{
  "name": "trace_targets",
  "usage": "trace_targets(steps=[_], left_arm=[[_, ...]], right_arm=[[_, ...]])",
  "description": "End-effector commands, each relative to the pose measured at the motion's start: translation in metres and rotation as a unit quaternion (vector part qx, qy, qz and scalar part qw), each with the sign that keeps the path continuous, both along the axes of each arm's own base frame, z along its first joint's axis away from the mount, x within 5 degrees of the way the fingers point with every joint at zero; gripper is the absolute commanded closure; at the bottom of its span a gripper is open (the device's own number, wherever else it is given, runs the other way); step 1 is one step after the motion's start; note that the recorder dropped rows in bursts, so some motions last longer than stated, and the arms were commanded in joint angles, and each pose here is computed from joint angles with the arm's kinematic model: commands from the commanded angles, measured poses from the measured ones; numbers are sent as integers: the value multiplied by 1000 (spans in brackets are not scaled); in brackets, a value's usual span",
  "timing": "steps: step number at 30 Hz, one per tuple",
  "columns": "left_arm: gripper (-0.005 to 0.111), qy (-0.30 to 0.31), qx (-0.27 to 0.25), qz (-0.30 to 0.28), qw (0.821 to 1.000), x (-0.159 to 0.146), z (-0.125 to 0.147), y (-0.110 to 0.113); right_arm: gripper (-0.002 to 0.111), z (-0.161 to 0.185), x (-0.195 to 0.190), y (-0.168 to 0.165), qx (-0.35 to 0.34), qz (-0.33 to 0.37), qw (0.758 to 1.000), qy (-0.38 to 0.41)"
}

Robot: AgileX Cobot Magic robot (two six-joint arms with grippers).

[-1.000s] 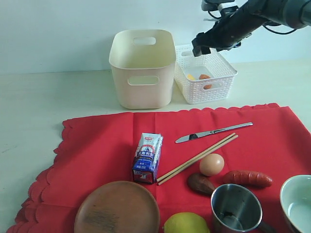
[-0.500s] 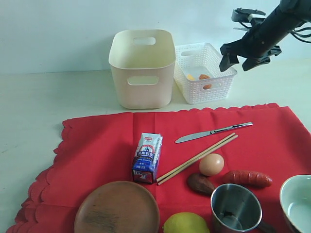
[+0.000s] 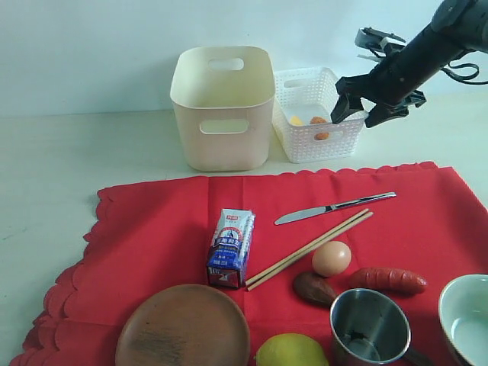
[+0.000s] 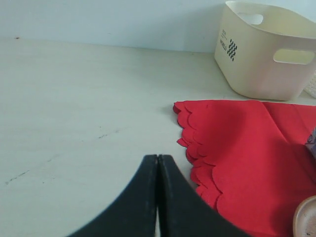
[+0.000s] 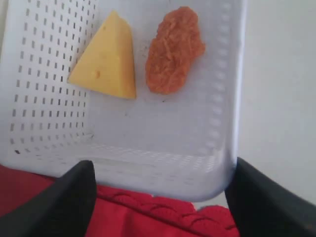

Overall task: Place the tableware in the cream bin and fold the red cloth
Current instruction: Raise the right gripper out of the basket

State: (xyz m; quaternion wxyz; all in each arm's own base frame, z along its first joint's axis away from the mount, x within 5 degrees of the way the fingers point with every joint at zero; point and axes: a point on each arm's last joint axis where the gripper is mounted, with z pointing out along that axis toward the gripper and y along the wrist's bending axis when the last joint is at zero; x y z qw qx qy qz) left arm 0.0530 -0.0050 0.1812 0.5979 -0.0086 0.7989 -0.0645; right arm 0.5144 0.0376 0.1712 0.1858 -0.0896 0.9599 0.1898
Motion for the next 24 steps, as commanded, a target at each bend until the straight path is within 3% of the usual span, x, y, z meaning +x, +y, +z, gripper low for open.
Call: trace_targets(steps=[1,10,16,24], left_arm=[[107,-5,0,2,1000,0,0,0],[107,-5,0,2,1000,0,0,0],[107,-5,0,2,1000,0,0,0],[107,-5,0,2,1000,0,0,0]], right_arm=[[41,17,-6,-6,-18,4,1000,0],[41,66,-27,-7,-25,29,999,13],[43,92,-37,-5,-27,7,1000,0],[44,89,-75,-1,-38,23,998,45]])
